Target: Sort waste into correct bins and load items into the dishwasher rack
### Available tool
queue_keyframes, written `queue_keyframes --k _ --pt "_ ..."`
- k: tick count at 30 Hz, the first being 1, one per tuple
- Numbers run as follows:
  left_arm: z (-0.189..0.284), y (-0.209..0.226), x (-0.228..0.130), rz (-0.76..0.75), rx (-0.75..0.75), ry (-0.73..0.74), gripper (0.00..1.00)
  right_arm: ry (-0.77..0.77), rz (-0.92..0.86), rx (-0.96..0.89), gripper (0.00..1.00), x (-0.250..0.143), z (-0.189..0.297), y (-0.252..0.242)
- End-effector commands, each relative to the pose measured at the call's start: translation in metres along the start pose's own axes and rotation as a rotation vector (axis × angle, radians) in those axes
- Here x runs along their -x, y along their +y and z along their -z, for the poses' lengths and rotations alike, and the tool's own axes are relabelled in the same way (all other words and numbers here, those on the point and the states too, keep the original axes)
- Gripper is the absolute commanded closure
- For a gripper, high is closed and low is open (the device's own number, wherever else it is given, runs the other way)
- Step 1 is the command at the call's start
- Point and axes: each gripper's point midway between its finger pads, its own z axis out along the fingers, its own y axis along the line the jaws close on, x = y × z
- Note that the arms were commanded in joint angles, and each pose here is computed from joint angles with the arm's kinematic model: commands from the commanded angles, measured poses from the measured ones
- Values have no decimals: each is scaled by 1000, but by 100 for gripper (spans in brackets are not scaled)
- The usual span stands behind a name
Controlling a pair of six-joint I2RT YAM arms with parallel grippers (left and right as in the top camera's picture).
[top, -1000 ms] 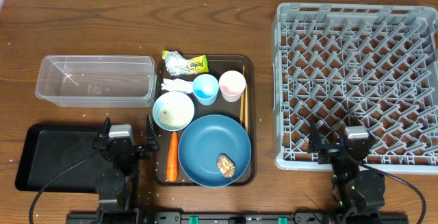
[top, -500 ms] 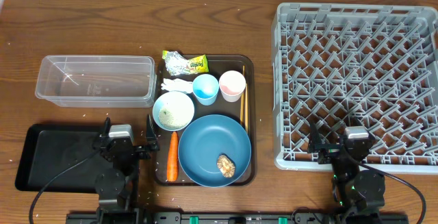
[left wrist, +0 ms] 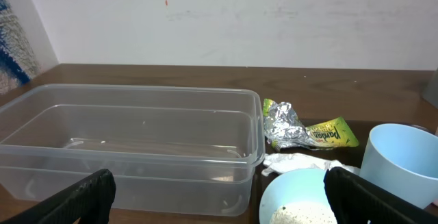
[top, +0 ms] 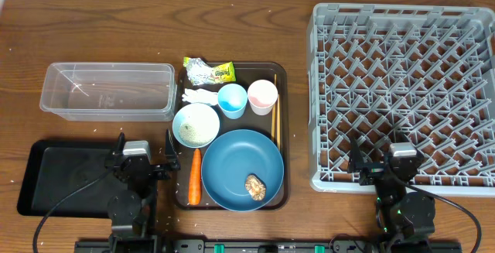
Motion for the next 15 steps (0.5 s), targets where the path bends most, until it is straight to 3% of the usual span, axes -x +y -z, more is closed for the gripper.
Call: queue_keyframes --k 1,15 --pt "-1 3 -18 -10 20 58 2 -2 -16 -22 1 -1 0 -5" --pt "-1 3 -18 -10 20 58 2 -2 -16 -22 1 -1 0 -5"
